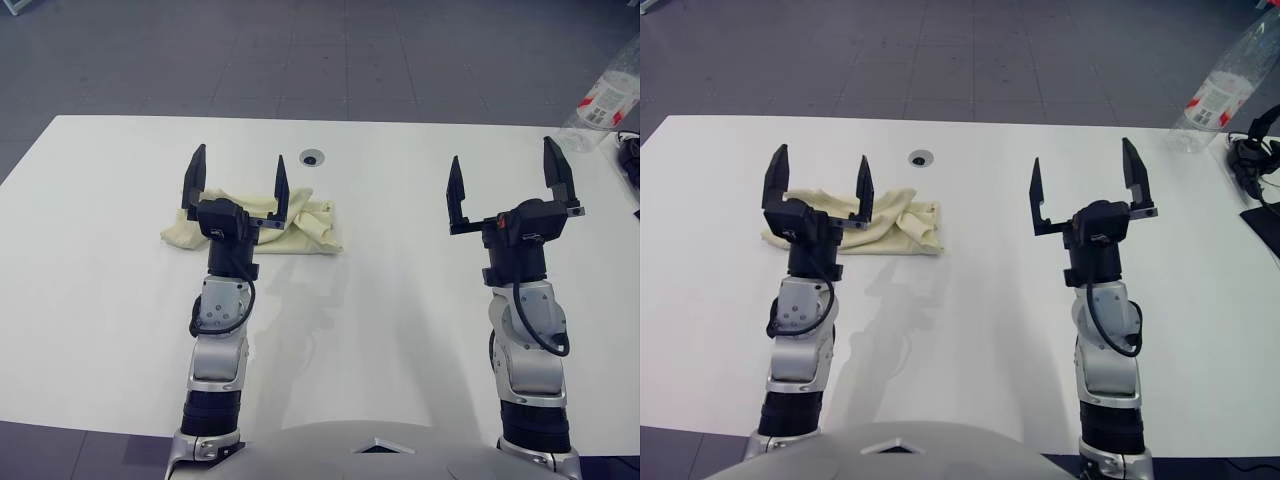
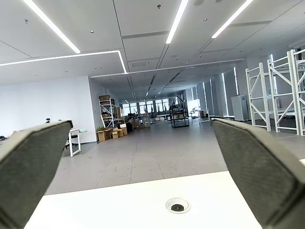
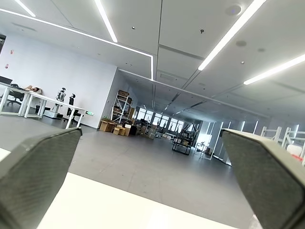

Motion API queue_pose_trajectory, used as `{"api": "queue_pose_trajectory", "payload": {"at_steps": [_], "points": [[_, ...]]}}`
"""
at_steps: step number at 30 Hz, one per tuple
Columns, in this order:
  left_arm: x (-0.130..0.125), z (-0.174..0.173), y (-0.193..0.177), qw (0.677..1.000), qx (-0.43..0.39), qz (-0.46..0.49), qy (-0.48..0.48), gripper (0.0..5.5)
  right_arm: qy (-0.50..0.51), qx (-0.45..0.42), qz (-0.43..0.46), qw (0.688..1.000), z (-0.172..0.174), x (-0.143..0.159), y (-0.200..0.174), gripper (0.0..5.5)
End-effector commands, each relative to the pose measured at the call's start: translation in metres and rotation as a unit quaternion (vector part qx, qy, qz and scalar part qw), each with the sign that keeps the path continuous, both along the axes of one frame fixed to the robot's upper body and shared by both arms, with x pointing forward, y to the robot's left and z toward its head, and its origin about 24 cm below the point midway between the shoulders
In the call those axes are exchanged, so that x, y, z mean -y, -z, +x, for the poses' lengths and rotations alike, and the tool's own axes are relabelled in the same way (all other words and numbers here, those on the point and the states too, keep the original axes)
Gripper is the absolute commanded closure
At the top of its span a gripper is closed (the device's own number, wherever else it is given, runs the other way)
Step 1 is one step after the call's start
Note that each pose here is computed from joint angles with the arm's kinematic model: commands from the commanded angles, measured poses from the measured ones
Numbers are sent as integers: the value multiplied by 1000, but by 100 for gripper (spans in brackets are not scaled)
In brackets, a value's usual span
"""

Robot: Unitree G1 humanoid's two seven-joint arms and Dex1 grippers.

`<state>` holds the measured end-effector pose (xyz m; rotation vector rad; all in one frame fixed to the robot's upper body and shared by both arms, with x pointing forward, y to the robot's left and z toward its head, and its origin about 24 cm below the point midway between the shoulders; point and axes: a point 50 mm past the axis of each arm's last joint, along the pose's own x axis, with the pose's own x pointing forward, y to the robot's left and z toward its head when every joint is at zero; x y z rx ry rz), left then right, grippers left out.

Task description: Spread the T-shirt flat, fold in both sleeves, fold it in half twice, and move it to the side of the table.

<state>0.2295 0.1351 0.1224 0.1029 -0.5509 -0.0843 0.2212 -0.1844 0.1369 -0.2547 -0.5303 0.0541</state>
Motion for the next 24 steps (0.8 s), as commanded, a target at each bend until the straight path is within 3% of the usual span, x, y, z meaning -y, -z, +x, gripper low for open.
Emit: {"api": "queue_pose_trajectory", "payload": {"at_steps": [1,24], "points": [[-3,-2,0,1000,-2,2,-2,10,-9,-5,13,1000,5,-1,-1,11],[1,12,7,1000,5,21,16,10,-6,-4,-5,1000,15,-3,9,11]]}}
